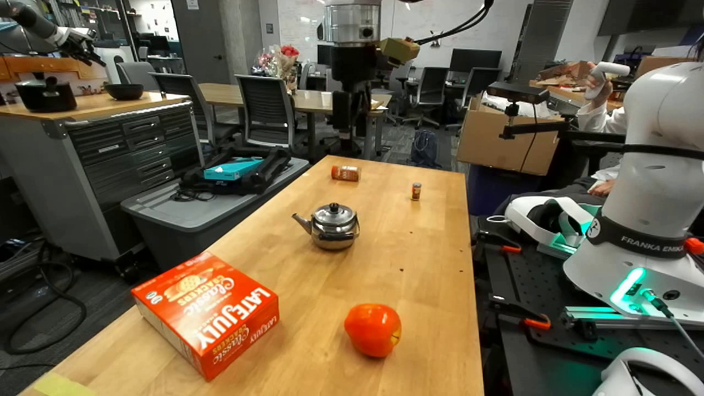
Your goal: Put the lid on the kettle
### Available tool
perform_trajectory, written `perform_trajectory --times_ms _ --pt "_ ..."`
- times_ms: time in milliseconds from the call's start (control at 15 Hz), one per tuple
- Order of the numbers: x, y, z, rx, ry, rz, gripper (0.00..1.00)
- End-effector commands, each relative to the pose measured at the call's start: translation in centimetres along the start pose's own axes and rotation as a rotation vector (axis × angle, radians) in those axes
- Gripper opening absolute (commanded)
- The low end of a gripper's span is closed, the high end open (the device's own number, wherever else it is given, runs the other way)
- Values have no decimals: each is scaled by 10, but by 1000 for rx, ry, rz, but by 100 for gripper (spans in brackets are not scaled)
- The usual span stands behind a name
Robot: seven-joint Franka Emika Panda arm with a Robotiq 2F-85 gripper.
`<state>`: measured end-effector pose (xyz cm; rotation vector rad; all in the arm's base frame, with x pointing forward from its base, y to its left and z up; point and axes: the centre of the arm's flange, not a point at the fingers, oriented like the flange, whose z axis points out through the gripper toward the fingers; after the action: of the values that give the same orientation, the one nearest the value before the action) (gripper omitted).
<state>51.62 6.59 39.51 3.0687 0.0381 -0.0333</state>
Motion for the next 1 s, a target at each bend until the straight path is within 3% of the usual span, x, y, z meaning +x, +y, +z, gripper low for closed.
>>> perform_trajectory --times_ms 0,400,933 --pt "-44 16 -20 -25 -29 -24 100" --pt "-83 38 -58 -27 -130 -25 100" --pt "-121 104 -107 -55 -128 24 100"
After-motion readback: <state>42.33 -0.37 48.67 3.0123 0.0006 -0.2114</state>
